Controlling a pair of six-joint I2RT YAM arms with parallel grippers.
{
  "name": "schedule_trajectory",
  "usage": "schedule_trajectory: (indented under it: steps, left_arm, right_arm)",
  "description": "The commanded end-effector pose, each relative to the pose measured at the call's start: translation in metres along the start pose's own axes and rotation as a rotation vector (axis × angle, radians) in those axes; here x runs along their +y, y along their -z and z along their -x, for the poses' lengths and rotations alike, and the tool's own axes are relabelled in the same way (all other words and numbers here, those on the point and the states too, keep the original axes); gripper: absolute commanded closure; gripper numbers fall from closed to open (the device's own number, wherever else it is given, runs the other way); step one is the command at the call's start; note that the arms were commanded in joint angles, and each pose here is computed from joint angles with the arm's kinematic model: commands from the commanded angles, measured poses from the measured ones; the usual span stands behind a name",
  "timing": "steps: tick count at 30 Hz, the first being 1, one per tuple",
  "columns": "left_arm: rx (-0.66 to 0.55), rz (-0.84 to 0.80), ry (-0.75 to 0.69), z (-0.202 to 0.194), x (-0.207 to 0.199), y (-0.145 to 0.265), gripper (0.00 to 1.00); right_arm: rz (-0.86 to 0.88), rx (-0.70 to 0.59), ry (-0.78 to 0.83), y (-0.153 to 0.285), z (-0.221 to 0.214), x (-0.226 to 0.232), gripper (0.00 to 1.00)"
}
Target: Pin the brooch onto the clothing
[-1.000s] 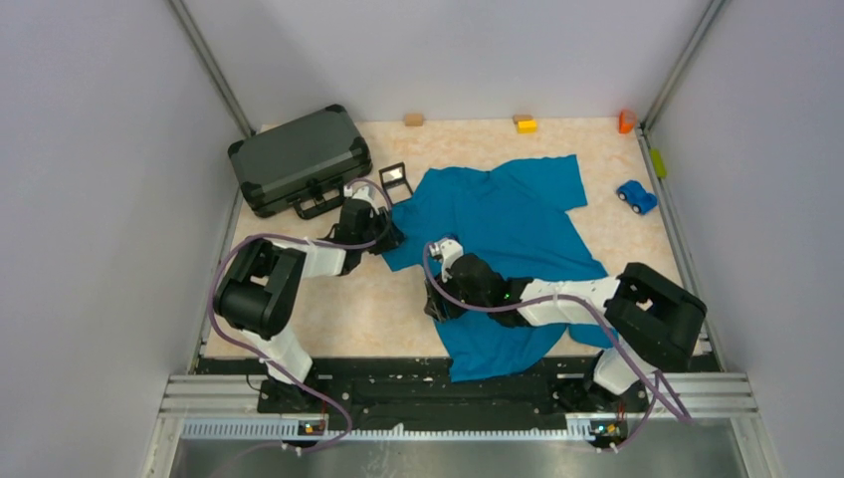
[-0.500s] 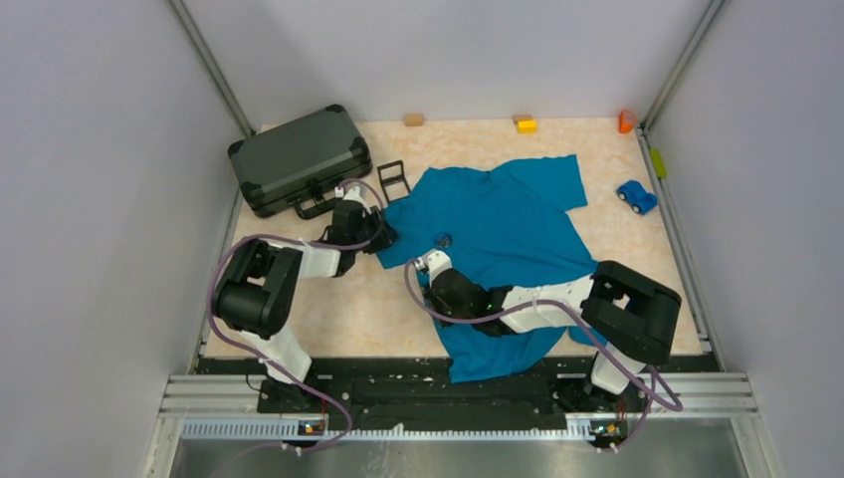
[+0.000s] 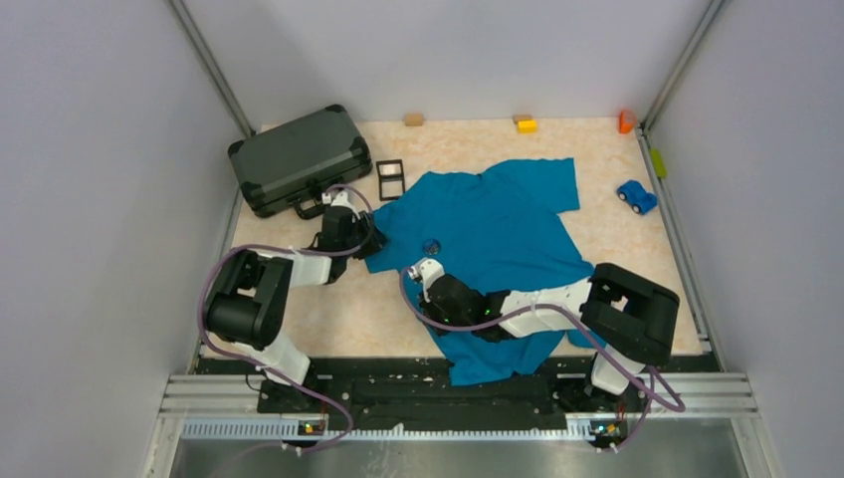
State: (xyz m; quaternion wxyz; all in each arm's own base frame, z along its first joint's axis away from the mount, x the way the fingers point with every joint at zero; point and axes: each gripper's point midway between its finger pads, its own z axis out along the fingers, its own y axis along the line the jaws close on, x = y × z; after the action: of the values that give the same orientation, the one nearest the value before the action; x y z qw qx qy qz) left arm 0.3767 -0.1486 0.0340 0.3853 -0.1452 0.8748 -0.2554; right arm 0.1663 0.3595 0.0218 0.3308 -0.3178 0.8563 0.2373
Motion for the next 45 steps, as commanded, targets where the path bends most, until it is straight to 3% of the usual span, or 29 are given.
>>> schedule_trajectory:
  steps: [1, 4, 10, 12, 15, 21, 30, 34, 39, 45]
  left_arm:
    - [0.034, 0.117, -0.017, -0.015, 0.030, 0.011, 0.63]
    - [0.029, 0.129, -0.025, -0.014, 0.031, 0.014, 0.63]
    - [-0.010, 0.097, -0.104, 0.006, 0.017, 0.027, 0.41]
    - [-0.046, 0.059, -0.139, 0.019, 0.004, 0.039, 0.32]
    - [-0.094, 0.025, -0.174, 0.035, -0.012, 0.059, 0.27]
    - [-0.181, 0.044, -0.172, 0.058, -0.019, 0.089, 0.20]
    - [-0.221, 0.070, -0.090, 0.087, -0.001, 0.124, 0.18]
    - [-0.301, 0.195, -0.077, 0.108, 0.022, 0.151, 0.18]
    - [-0.493, 0.244, -0.123, 0.141, 0.013, 0.204, 0.18]
    - [-0.719, 0.163, -0.202, 0.160, -0.012, 0.264, 0.18]
  right_arm:
    - [0.106, -0.037, -0.004, 0.008, 0.011, 0.026, 1.00]
    - [0.119, -0.048, -0.009, 0.011, 0.017, 0.031, 0.97]
    - [0.028, -0.118, -0.001, 0.033, 0.054, 0.020, 0.43]
    - [-0.014, -0.145, 0.014, 0.043, 0.069, 0.011, 0.33]
    - [-0.067, -0.173, -0.006, 0.058, 0.086, -0.011, 0.22]
    - [-0.091, -0.251, -0.139, 0.078, 0.103, -0.077, 0.14]
    - [-0.302, -0.328, -0.420, 0.123, 0.066, -0.219, 0.11]
    - [-0.428, -0.408, -0.529, 0.166, 0.058, -0.269, 0.11]
    - [-0.653, -0.550, -0.464, 0.230, 0.075, -0.291, 0.11]
    - [-0.798, -0.863, -0.326, 0.306, 0.104, -0.282, 0.10]
